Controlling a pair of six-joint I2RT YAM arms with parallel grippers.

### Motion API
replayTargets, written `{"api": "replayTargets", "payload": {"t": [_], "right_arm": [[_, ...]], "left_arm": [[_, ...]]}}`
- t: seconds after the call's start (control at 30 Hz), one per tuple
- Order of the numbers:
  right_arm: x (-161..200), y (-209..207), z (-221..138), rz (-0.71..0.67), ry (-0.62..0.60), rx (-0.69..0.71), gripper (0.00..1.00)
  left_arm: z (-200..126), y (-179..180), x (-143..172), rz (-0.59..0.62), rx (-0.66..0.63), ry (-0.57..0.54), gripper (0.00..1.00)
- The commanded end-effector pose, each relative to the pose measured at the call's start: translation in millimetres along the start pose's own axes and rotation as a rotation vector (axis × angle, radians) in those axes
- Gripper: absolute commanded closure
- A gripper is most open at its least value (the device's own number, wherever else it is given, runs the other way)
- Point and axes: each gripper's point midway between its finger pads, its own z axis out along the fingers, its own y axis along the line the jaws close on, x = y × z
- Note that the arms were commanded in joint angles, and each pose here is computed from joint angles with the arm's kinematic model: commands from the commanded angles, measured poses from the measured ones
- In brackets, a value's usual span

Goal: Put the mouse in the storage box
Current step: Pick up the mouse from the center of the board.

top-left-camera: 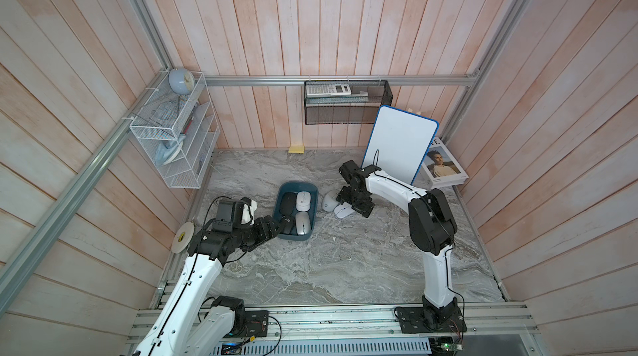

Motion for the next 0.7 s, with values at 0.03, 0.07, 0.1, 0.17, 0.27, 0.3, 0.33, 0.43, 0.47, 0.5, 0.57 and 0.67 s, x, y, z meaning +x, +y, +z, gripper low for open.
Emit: {"api": "replayTargets", "payload": {"t": [0.03,0.07,0.1,0.17,0.27,0.3,0.33,0.43,0.47,0.5,0.57,0.67], "right_arm": [[-8.3,4.6,1.5,0.041,0.002,0.022,0.04],[-8.6,4.9,3.3,0.044,0.005,0.024,0.04],[-8.2,5.9,4.7,0.052,0.010,0.020,0.04],[-7.8,8.4,7.7,0.063,0.013,0.006,0.03],[-7.7,8.4,10.6,0.070,0.022,0.015,0.03],[-7.4,7.3,12.2,0.071,0.027,0.023,0.04],[-7.4,7.2,12.9,0.073,0.029,0.027,0.04],[-7.9,8.0,14.6,0.077,0.030,0.026,0.04],[-8.0,7.9,15.0,0.078,0.032,0.026,0.04],[-8.2,7.1,16.2,0.079,0.032,0.030,0.04],[-7.9,6.5,17.8,0.085,0.033,0.032,0.05],[-9.4,8.4,18.5,0.087,0.032,0.027,0.06]], "left_arm": [[0.8,-0.8,-1.9,0.009,0.006,-0.015,0.24],[0.6,-0.9,-1.9,0.009,0.007,-0.016,0.24],[0.8,-1.0,-1.8,0.009,0.007,-0.014,0.24],[1.2,-0.8,-2.0,0.008,0.007,-0.014,0.24],[2.2,-0.5,-2.1,0.008,0.005,-0.009,0.24],[2.5,-0.5,-2.2,0.007,0.005,-0.008,0.24],[2.6,-0.5,-2.2,0.007,0.004,-0.008,0.24],[3.3,-0.1,-1.8,0.007,0.005,-0.005,0.24],[3.2,0.0,-1.8,0.006,0.004,-0.005,0.24],[3.3,-0.4,-1.8,0.007,0.005,-0.003,0.24],[3.5,0.3,-1.8,0.006,0.003,-0.004,0.24],[3.8,0.2,-1.5,0.006,0.004,-0.002,0.24]]}}
